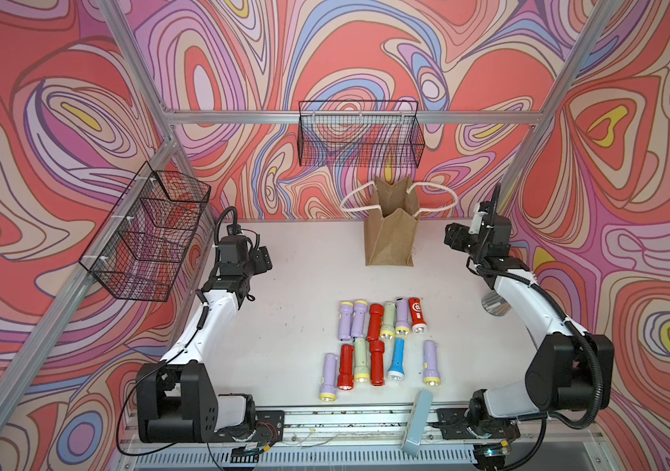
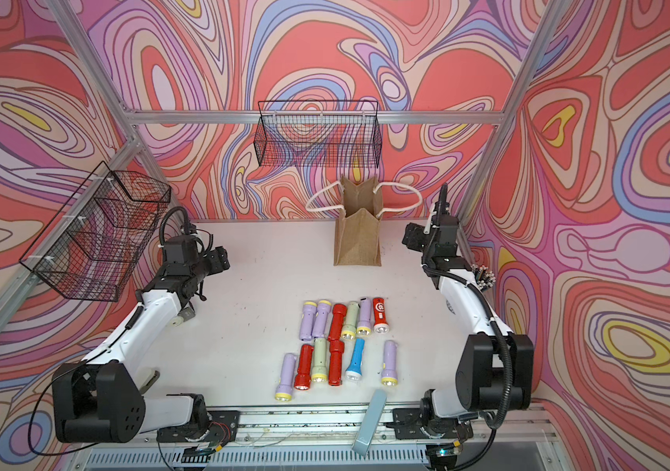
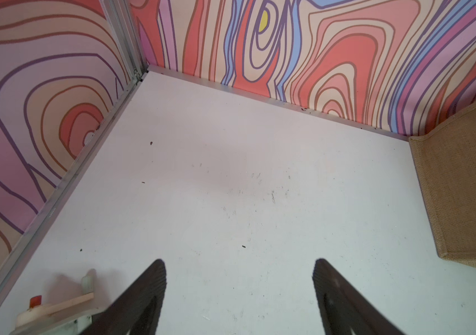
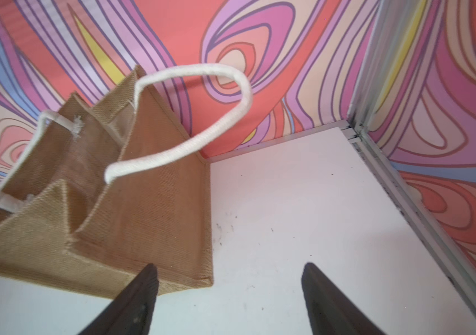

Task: Put the flashlights into the tote bags
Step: Move the canvas bag to the center of the board.

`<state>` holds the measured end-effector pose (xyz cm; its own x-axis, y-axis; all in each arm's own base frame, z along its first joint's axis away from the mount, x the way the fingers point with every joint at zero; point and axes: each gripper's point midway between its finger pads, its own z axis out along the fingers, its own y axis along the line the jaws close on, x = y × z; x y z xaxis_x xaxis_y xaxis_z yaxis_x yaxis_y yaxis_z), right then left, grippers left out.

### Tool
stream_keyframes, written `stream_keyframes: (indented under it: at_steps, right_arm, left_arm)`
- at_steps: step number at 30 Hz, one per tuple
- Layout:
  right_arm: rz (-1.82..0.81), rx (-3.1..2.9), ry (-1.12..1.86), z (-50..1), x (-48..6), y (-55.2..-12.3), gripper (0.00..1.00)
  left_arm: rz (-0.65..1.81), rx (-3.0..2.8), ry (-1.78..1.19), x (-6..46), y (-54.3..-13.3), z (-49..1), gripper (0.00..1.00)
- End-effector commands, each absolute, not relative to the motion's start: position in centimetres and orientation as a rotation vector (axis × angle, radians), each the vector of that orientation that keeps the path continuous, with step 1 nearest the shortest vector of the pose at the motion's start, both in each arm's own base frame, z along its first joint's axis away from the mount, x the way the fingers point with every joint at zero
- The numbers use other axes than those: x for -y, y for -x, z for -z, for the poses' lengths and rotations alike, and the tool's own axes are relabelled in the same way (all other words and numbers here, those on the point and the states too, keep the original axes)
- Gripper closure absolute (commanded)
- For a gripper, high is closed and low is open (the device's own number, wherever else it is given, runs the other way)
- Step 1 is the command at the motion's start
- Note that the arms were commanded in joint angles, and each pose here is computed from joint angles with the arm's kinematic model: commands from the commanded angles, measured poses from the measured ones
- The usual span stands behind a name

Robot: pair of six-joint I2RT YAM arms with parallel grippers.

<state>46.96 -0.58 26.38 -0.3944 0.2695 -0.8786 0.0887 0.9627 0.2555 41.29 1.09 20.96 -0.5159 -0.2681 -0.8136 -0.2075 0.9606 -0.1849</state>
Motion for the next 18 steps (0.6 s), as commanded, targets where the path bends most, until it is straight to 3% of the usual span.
stream_keyframes:
  at_steps: [1, 9, 18]
  right_arm:
    - [-0.360, -1.986, -0.267, -27.8, -1.4, -47.1, 0.22]
    - [-0.511, -1.989, -0.285, -29.6, -3.6, -49.8, 0.26]
    - [-0.511, -2.079, -0.249, -28.2, -6.7, -53.2, 0.30]
  left_arm:
    - [0.121, -2.193, 0.380, -0.6, -40.9, -20.4, 0.19]
    - [0.168, -2.260, 0.357, 0.4, -40.8, -20.8, 0.21]
    - [0.202, -2.273, 0.340, 1.1, -41.1, -21.2, 0.21]
